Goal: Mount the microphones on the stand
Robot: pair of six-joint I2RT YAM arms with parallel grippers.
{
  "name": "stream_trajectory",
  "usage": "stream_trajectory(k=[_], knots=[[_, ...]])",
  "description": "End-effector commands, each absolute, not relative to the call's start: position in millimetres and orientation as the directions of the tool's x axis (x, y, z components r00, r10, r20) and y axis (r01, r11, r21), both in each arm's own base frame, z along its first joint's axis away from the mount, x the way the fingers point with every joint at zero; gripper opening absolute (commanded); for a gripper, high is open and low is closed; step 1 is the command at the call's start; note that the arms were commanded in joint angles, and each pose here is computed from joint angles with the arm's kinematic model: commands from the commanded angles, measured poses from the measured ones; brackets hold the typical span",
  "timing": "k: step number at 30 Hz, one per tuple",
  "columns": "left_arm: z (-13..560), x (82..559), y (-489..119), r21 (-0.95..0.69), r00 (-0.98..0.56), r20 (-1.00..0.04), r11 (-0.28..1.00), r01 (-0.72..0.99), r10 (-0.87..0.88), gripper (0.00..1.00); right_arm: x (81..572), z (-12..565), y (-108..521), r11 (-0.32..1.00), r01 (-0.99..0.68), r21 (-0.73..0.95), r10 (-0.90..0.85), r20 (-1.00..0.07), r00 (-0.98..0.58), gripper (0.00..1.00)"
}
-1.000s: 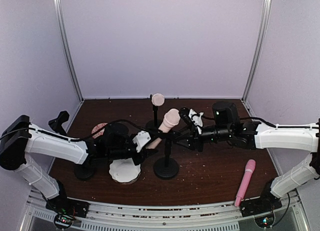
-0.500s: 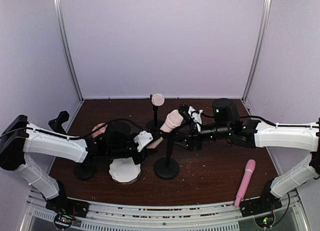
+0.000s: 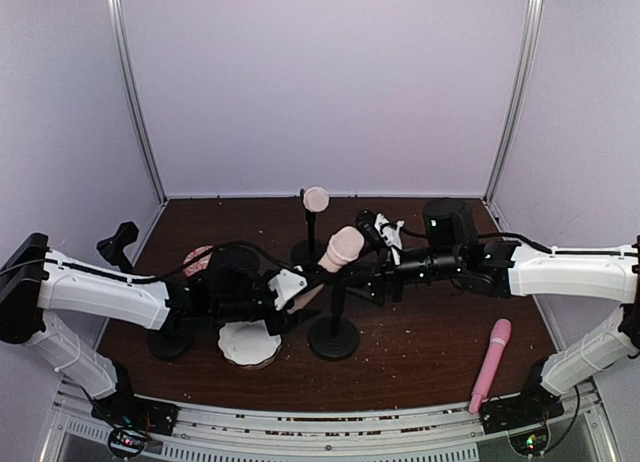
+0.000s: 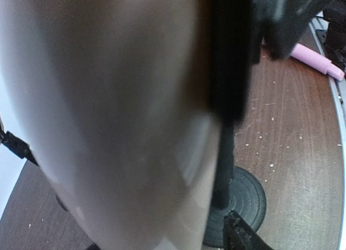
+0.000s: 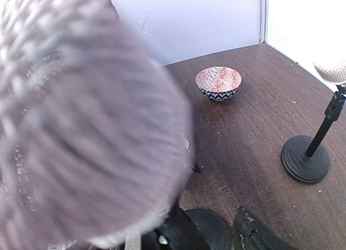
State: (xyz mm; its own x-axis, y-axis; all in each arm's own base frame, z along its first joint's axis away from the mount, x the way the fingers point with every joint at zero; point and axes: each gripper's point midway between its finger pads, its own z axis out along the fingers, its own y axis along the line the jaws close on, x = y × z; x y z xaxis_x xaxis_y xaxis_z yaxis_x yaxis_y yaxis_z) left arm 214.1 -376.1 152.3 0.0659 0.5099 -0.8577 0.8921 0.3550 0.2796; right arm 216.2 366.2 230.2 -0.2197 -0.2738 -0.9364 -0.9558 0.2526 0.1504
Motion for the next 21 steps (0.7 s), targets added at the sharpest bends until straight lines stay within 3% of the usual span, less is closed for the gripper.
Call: stream_trajectory(k=[1,14,21], knots=[[190.1,203.0,-381.2,0.276,0.121,-0.897,0.325,0.904,0.424,0.60,211.3,242.6,365.0,0.242,-0.960,0.143,-0.245,-0.948,-0.203,0.69],[286.5,198.1,-400.3,0.268,0.183,-0.940,0.293,0.918,0.288,0.67,211.6,236.1,351.9,0.277,-0.953,0.122,-0.267,-0.943,-0.198,0.73],[312.8,197.8,-420.9,0.251,0.171,-0.926,0.212,0.945,0.337,0.69,211.5,224.8,345.1,0.298,-0.949,0.102,-0.280,-0.941,-0.189,0.75]])
